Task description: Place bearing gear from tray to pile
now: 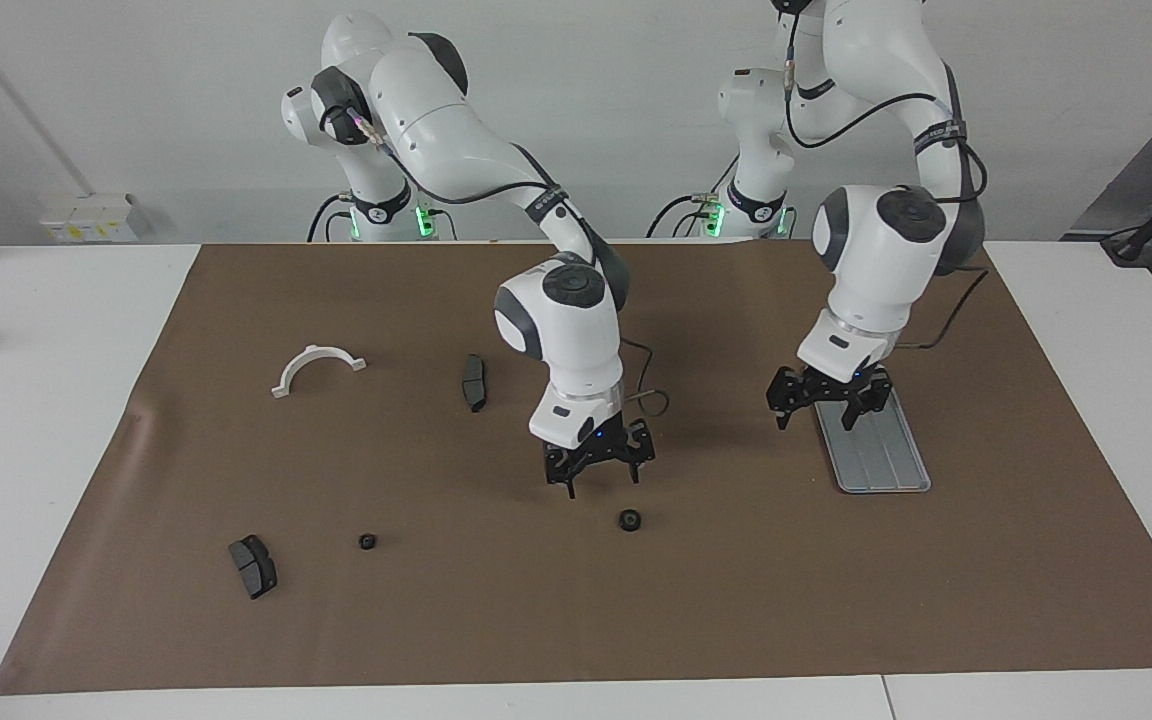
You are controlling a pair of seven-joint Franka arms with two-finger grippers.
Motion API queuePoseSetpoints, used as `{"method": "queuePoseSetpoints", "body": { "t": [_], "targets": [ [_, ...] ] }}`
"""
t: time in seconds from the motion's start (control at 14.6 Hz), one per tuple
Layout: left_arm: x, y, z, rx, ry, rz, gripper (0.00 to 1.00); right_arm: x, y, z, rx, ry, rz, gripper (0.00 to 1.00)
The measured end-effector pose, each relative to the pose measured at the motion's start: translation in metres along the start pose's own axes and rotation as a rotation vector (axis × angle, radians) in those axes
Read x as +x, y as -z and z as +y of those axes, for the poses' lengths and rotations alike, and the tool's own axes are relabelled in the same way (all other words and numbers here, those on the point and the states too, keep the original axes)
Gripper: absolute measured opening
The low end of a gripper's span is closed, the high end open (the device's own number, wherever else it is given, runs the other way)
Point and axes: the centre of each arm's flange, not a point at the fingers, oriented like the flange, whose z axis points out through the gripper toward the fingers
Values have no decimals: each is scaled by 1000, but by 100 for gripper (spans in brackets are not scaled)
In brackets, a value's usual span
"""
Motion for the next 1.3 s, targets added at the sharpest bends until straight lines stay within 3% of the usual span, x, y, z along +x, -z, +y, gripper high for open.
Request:
{"method": "queuePoseSetpoints", "body": {
  "t": [0.2,0.41,0.48,0.61,0.96,1.16,1.23,1.3],
  "targets": [
    [-25,-25,-45,3,19,-42,100,-4,-20,-2,2,16,19,100],
    [-48,-45,-59,7,35,-19,100,-4,-29,-10,-17,57,38,73],
    [-55,-51,-60,6,39,-20,100,-5,-32,-12,-25,74,47,73],
    [-65,-61,-63,6,48,-24,100,-4,-34,-13,-29,83,61,63],
    [-77,-80,-90,19,96,-2,100,1,-35,-5,-39,79,78,59],
    [-83,-93,-92,19,107,-23,97,1,-35,-5,-39,80,79,55],
    [-86,-96,-91,18,109,-30,88,0,-35,-6,-39,80,79,55],
    [-88,-98,-91,17,118,-34,88,0,-35,-6,-38,80,79,50]
  ]
}}
